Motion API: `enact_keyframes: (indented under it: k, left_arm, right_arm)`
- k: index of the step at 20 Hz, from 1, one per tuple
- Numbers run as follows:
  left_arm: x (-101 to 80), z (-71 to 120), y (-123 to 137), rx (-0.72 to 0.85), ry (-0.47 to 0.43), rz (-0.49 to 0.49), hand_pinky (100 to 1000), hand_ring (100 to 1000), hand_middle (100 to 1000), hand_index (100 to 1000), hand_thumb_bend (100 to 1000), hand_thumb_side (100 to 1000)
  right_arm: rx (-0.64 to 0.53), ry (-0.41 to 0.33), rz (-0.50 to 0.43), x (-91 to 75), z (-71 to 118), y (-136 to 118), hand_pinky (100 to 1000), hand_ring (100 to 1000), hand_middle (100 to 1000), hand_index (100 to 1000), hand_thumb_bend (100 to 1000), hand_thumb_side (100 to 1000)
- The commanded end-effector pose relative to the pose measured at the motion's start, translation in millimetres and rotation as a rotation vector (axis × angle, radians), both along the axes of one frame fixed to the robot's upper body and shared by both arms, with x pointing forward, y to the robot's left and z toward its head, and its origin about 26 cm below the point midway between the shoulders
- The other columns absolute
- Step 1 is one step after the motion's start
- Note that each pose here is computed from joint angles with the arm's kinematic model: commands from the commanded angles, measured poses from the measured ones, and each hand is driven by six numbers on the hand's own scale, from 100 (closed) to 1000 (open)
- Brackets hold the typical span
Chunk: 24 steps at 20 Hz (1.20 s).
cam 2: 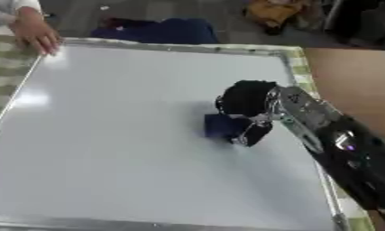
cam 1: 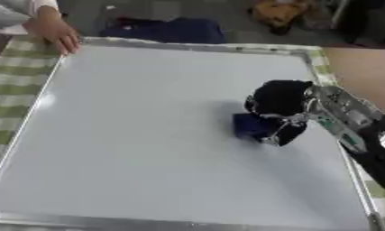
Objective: Wipe the whiteboard clean with a brush.
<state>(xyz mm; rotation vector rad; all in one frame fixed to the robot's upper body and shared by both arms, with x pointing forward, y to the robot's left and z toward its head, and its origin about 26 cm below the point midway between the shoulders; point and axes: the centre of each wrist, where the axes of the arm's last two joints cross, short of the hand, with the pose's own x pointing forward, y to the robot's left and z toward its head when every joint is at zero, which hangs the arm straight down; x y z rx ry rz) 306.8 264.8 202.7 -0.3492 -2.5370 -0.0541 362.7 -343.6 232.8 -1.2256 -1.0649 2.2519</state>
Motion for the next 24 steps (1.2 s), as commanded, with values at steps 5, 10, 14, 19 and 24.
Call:
enact_keyframes:
  k: [5, 10, 14, 19, 24]
  left_arm:
    - [-2.5, 8.6, 0, 0.020, -0.041, -0.002, 509, 602, 570, 506, 100, 1000]
    - [-2.2, 9.2, -1, 0.024, -0.046, -0.006, 508, 602, 570, 505, 100, 1000]
    - [-2.1, 9.7, -1, 0.025, -0.049, -0.007, 509, 603, 570, 504, 100, 1000]
    - [-2.0, 10.0, -2, 0.027, -0.051, -0.009, 509, 603, 570, 502, 100, 1000]
    - [-1.9, 10.4, -2, 0.029, -0.052, -0.011, 509, 603, 571, 502, 100, 1000]
  right_arm:
    - [0.019, 0.012, -0.120, 5.5, 2.3, -31, 286, 405, 170, 427, 100, 416]
    - [0.079, -0.006, -0.168, 9.0, 7.0, -46, 288, 388, 166, 426, 100, 418]
    - [0.119, -0.029, -0.185, 9.8, 9.0, -55, 309, 377, 163, 424, 100, 423]
    - [0.151, -0.069, -0.227, 10.9, 9.3, -70, 316, 368, 165, 426, 100, 426]
    - [0.138, -0.079, -0.274, 12.6, 5.6, -84, 321, 370, 171, 428, 100, 425]
